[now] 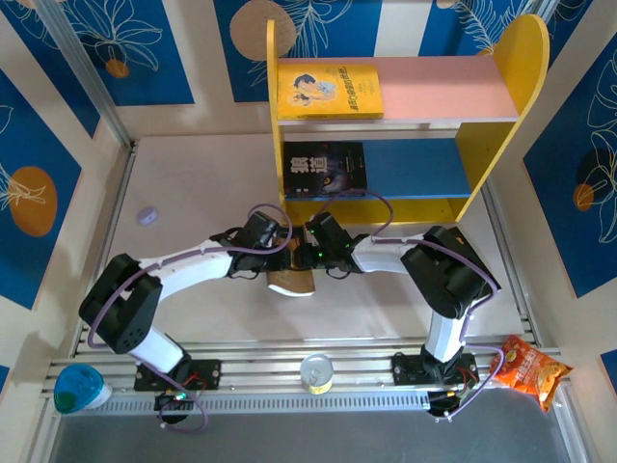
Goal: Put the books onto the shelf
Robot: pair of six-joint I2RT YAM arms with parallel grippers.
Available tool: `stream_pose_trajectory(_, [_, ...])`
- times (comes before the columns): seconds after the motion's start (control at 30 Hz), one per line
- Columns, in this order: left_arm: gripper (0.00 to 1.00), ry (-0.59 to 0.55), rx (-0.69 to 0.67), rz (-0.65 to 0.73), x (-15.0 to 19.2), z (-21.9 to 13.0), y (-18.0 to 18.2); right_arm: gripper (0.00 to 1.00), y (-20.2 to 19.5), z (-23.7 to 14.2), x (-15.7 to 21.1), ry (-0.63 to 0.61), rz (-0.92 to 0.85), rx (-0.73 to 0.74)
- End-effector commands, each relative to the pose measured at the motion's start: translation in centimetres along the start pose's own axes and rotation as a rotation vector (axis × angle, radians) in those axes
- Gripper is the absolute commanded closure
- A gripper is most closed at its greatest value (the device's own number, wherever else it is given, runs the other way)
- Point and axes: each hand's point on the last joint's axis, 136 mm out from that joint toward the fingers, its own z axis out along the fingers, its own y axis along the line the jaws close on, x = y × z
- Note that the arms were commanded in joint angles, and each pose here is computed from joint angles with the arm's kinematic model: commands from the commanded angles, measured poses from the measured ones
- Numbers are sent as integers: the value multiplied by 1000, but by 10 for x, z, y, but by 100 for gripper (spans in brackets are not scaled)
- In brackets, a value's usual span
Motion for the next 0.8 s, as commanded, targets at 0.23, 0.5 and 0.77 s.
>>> stream_pose_trajectory(0.23, [52,-75,41,36,-19,-21,-14,56,-40,2,65,222,17,113])
stream_pose_trajectory(0.5, [46,-81,28,36,-19,-25,-11,51,-43,0,64,217,23,118])
stream_pose_trajectory(0.77, [43,-81,23,36,-19,-25,-9,48,-47,-3,63,210,35,121])
